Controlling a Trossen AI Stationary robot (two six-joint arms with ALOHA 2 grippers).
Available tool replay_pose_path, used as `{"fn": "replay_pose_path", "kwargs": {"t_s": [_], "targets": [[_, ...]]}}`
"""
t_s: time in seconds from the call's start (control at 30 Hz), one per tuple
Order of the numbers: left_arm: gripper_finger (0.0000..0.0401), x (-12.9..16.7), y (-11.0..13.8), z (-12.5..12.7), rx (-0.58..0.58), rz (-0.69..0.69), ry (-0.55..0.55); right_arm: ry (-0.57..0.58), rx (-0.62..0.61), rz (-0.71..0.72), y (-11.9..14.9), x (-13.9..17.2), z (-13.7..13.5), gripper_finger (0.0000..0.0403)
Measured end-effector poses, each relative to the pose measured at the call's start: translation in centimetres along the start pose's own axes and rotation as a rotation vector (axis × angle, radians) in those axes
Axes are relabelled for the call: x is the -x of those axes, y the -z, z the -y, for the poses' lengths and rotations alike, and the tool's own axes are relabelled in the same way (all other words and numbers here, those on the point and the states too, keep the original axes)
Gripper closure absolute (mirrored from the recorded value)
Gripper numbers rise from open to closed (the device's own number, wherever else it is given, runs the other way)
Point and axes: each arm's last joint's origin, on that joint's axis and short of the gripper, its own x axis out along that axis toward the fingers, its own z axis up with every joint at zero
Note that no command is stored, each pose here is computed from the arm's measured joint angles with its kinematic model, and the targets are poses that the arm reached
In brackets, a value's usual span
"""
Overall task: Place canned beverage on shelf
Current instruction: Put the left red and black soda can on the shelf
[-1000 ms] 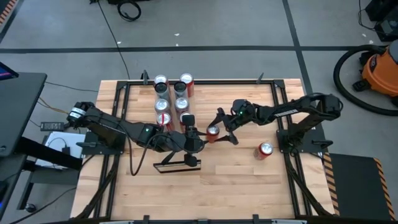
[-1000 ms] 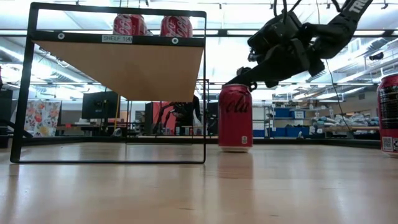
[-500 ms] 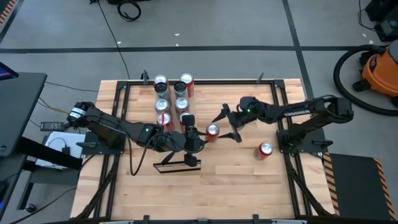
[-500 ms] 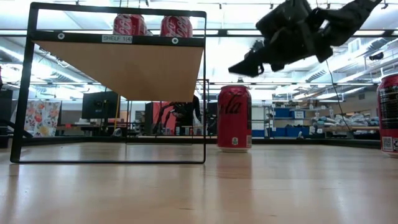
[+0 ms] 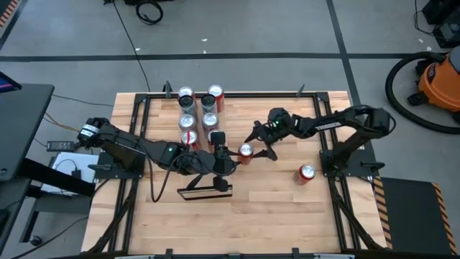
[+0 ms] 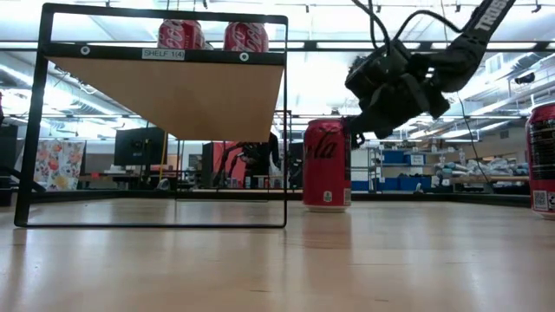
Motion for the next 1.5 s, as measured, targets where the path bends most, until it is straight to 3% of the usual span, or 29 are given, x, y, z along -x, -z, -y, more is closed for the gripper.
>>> {"fn": "replay_pose_path", "kwargs": {"t_s": [0.37,0.6,0.77,1.0,1.2,1.33,1.5], "targets": [[0.0280,0.0,0.0,0.0,-0.001,0.000,0.000,-0.021,0.049,-0.008,1.6,-3.8,-1.0,0.0025],[0.0280,0.0,0.0,0.0,-0.011,-0.002,0.001,0.044,-0.025,-0.045,2.6,-5.7,-2.1,0.0025],[0.0280,0.5,-0.4,0.6,-0.058,0.017,-0.043,0.092,-0.052,-0.070,2.6,-5.9,-2.7,0.0036],[0.0280,1.4,-0.8,1.5,-0.112,0.019,-0.099,0.126,-0.044,-0.086,2.2,-5.7,-3.2,0.0083],[0.0280,2.0,-0.9,2.1,-0.138,0.008,-0.148,0.121,-0.081,-0.096,2.0,-5.5,-3.4,0.0078],[0.0280,3.2,-1.3,3.3,-0.194,0.039,-0.108,0.101,-0.124,-0.136,1.1,-4.4,-3.9,0.0076],[0.0280,4.4,-1.9,3.5,-0.192,0.064,-0.152,0.101,-0.081,-0.119,-3.1,-2.1,-5.9,0.0076]]}}
